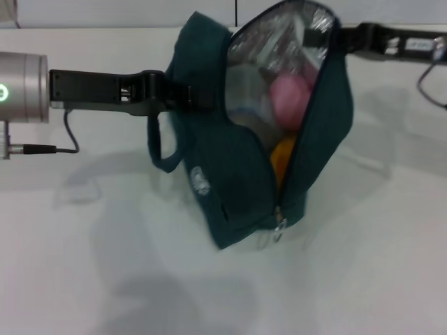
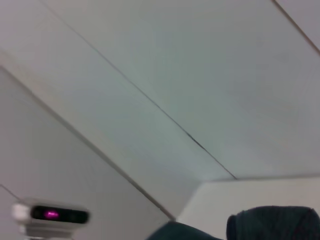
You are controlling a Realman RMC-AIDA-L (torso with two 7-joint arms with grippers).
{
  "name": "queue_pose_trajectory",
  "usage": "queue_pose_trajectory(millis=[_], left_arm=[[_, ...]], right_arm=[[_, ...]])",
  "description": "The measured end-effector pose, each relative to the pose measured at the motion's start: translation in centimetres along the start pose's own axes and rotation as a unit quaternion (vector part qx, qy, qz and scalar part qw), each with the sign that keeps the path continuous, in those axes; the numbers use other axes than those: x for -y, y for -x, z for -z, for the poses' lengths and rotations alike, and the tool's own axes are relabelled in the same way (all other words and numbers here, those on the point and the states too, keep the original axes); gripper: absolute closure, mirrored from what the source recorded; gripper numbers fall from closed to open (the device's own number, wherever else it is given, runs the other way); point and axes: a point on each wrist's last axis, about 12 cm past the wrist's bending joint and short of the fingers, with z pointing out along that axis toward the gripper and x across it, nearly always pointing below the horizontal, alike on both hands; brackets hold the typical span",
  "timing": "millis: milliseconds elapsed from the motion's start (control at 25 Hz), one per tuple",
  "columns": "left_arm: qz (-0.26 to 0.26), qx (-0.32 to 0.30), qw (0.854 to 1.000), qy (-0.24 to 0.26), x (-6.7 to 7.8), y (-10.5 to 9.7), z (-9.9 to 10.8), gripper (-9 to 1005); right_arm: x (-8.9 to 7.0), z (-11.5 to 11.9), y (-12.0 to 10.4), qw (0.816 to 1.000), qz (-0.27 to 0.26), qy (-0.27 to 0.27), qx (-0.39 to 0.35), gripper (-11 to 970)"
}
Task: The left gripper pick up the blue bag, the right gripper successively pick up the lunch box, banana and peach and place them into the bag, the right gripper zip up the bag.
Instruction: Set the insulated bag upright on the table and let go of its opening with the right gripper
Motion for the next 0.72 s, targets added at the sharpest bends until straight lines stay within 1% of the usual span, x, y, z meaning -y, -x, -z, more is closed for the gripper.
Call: queue_pose_trajectory(millis=[40, 80, 120, 200, 400, 520, 640, 720], left_arm=[[-0.001, -0.001, 1.000, -0.002, 0.1, 0.1, -0.2, 961], [-0.002, -0.001, 1.000, -0.004, 0.2, 0.1, -0.3, 961], [-0.002, -0.001, 1.000, -0.006, 0.2, 0.1, -0.4, 961], [-0.002, -0.002, 1.000, -0.014, 0.4, 0.3, -0.8, 961], [0.009, -0.015, 0.999, -0.046, 0.2, 0.6, -3.2, 961], [0.015, -0.014, 0.999, -0.049, -0.3, 0.3, -3.9, 961], [0.022, -0.009, 0.999, -0.043, -1.1, -0.3, -4.4, 961], [0.028, -0.009, 0.999, -0.041, -1.5, -0.8, -4.6, 961]], right_arm=[[-0.3, 0.5, 0.2, 1.000, 0.008, 0.003, 0.005, 786], [-0.3, 0.5, 0.2, 1.000, 0.008, 0.003, 0.005, 792], [-1.0, 1.8, 0.3, 1.000, 0.028, 0.004, 0.011, 797], [-1.2, 2.6, 0.3, 0.999, 0.037, 0.001, 0.013, 808], [-1.3, 5.5, 0.0, 0.999, 0.044, 0.007, 0.031, 848], [-1.1, 5.9, -0.7, 0.999, 0.044, 0.015, 0.026, 866], [-0.8, 5.9, -1.3, 0.998, 0.053, 0.014, 0.020, 879], [-0.4, 5.7, -1.7, 0.999, 0.050, 0.010, 0.015, 888]])
